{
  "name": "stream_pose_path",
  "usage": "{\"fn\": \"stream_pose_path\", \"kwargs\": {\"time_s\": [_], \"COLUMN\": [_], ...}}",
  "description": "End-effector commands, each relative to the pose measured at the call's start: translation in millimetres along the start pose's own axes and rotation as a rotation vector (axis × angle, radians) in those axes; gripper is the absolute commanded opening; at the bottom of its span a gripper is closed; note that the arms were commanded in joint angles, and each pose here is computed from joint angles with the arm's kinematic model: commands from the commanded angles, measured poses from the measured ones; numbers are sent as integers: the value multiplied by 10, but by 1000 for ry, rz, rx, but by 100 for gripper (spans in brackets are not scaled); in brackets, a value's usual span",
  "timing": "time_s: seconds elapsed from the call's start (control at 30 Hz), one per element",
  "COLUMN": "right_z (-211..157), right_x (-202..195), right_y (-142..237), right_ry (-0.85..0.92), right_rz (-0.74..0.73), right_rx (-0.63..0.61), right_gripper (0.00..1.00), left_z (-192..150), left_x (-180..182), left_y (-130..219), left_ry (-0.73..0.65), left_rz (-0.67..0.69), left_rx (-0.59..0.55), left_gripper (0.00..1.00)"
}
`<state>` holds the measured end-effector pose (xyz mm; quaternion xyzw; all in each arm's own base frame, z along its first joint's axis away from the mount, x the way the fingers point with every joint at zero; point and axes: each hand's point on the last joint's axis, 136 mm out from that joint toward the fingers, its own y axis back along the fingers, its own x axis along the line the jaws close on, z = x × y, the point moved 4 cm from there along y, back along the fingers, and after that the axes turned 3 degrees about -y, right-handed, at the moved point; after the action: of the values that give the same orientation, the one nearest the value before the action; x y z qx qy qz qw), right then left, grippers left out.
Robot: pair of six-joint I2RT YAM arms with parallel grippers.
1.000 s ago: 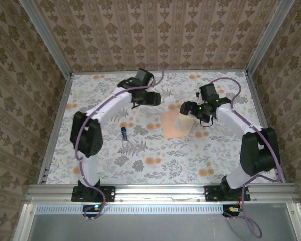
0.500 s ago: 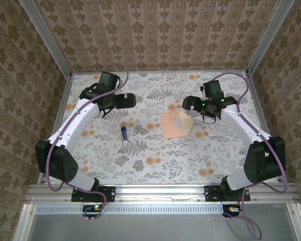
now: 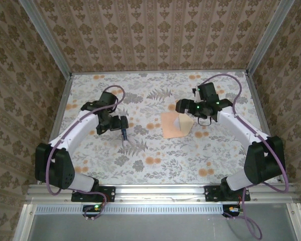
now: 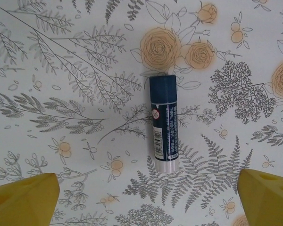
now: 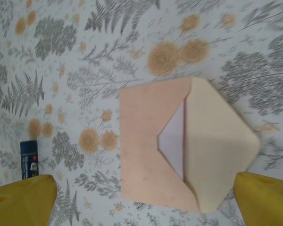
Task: Place the letter into the envelope and seal it
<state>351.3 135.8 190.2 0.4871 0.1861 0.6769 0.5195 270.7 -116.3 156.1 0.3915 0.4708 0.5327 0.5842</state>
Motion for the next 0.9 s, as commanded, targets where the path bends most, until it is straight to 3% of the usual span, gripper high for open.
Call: {"fn": "stream_pose_path", "kwargs": {"time_s": [0.0, 0.27, 0.6, 0.87], "right_z": [-61, -373, -441, -446], "right_x": [144, 480, 498, 467], "right_y": [-61, -335, -419, -452], "right_ry": [12, 33, 36, 39], "right_rz": [29, 116, 127, 109], "right_rx": [15, 88, 112, 121], "right_gripper": [95, 93, 90, 89], "left_z": [-35, -110, -119, -193], "left_x": [-89, -265, -225, -180], "left_y": [-163, -568, -782, -892], "left_ry": [30, 32, 56, 60], "left_rz": [22, 69, 113, 115], "left_rx": [23, 83, 98, 96], "left_gripper": [95, 87, 66, 58]}}
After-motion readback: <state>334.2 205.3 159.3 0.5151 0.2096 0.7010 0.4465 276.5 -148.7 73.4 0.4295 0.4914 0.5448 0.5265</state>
